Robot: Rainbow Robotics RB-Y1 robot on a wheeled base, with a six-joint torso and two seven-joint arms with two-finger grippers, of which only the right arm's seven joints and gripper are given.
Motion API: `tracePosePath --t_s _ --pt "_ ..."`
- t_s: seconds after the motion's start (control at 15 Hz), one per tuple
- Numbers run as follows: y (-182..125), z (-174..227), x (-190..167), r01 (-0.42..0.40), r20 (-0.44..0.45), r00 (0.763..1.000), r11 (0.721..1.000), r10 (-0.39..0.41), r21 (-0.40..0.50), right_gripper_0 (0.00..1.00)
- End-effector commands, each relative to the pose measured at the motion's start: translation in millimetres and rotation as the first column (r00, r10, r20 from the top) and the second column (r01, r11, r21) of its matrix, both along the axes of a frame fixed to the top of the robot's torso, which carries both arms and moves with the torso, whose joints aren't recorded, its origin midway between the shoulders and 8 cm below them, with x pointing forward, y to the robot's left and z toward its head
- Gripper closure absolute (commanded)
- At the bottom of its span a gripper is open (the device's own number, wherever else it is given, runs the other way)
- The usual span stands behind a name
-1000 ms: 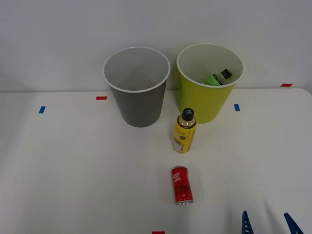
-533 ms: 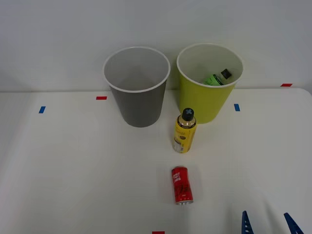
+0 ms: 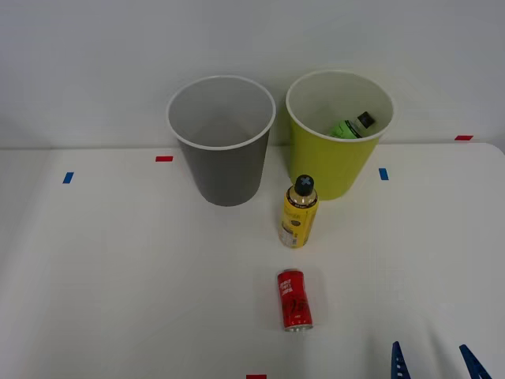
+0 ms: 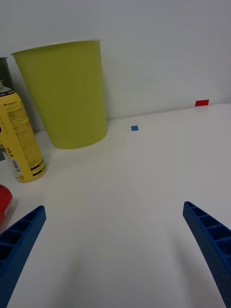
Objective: Put cans in the gray bin, plastic bottles in the light green bin
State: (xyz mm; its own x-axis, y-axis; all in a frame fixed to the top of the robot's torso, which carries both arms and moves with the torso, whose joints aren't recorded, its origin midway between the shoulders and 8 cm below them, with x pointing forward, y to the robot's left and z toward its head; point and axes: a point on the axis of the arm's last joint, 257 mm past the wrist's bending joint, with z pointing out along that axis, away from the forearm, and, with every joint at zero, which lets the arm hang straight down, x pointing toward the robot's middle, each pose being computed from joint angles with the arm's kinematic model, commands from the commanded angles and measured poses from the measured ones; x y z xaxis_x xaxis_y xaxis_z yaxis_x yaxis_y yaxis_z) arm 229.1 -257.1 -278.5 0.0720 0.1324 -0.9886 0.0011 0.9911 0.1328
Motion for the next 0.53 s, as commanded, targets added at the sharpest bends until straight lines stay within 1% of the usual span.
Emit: tracePosePath --t_s 0.07,0.53 --pt "0.0 0.0 0.0 0.000 0.000 1.000 1.000 0.000 0.000 0.01" --pt "0.0 0.0 0.0 0.000 0.000 1.000 1.000 0.000 0.000 0.01"
